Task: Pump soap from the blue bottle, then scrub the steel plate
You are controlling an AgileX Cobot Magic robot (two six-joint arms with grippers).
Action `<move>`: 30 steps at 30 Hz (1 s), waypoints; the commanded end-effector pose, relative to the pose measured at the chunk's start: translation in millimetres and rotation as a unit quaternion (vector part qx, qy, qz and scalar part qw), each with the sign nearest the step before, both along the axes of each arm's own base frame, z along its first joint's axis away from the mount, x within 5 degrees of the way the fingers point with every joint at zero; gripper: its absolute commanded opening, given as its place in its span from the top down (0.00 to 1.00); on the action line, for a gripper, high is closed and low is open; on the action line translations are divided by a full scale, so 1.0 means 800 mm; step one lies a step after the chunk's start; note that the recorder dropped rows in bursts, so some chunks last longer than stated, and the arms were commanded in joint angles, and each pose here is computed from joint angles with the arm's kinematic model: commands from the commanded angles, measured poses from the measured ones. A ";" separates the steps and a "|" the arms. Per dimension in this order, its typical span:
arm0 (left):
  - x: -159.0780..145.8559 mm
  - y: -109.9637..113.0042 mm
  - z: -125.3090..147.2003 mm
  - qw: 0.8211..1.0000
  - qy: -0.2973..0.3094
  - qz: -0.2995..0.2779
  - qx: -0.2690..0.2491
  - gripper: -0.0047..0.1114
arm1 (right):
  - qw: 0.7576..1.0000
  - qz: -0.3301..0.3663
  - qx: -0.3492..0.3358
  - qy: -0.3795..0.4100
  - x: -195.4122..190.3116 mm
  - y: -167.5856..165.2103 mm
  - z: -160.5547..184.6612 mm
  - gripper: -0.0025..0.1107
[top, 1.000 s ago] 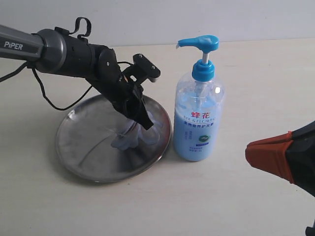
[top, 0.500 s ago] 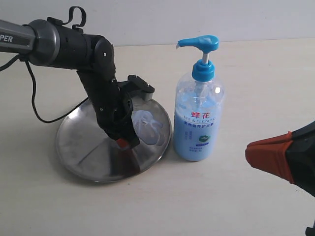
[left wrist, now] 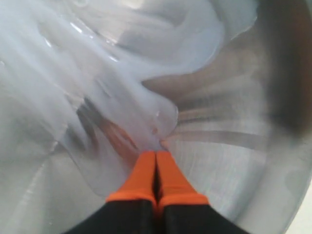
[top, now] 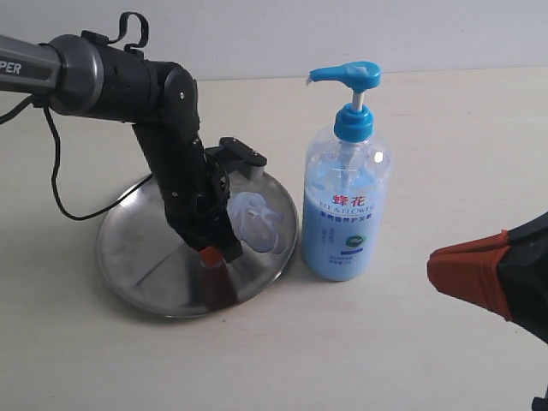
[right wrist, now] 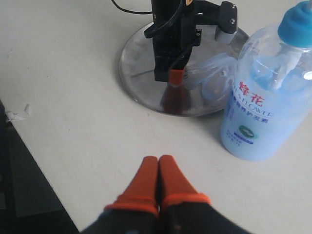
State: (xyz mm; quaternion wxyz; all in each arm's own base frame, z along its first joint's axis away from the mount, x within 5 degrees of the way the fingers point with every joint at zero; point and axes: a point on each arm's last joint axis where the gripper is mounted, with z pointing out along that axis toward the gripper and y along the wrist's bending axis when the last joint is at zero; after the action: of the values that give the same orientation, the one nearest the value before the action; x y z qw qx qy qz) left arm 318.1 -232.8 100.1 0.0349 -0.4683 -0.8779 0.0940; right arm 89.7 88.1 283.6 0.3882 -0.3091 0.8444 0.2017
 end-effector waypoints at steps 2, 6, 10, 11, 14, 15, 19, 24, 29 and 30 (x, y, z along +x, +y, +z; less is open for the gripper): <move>0.015 -0.005 -0.034 0.997 -0.075 0.016 -0.019 0.96 | 1.000 0.000 0.004 -0.005 -0.001 -0.001 0.002 0.98; 0.027 -0.009 -0.033 0.991 -0.125 0.022 -0.040 0.96 | 1.000 -0.001 0.006 -0.007 0.000 -0.001 0.002 0.98; 0.035 -0.011 -0.031 0.985 -0.162 0.020 -0.051 0.96 | 1.000 -0.001 0.006 -0.008 0.000 -0.001 0.002 0.98; 0.036 -0.012 -0.031 0.984 -0.167 0.019 -0.052 0.96 | 1.000 -0.001 0.006 -0.008 0.000 -0.001 0.002 0.98; 0.038 -0.012 -0.028 0.983 -0.175 0.020 -0.056 0.96 | 1.000 -0.001 0.005 -0.008 0.000 -0.001 0.002 0.98; 0.038 -0.012 -0.026 0.982 -0.177 0.020 -0.057 0.96 | 1.000 -0.001 0.005 -0.009 0.000 -0.001 0.002 0.98; 0.037 -0.012 -0.007 0.981 -0.180 0.018 -0.062 0.96 | 1.000 -0.001 0.005 -0.009 0.000 -0.001 0.002 0.98; 0.033 -0.011 0.034 0.979 -0.188 0.026 -0.074 0.96 | 1.000 -0.001 0.004 -0.010 0.000 -0.001 0.002 0.98; 0.021 -0.005 0.081 0.978 -0.184 0.054 -0.085 0.96 | 1.000 0.000 0.002 -0.012 0.000 -0.001 0.002 0.98; 0.019 -0.003 0.088 0.977 -0.185 0.058 -0.087 0.96 | 1.000 0.000 0.001 -0.013 0.000 -0.001 0.002 0.98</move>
State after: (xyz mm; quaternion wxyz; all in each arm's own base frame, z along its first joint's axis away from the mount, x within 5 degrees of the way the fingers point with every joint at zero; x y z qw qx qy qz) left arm 339.2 -238.7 155.5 -0.1753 -0.4399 -0.8772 0.0792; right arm 89.7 88.1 283.6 0.3882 -0.3091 0.8444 0.2017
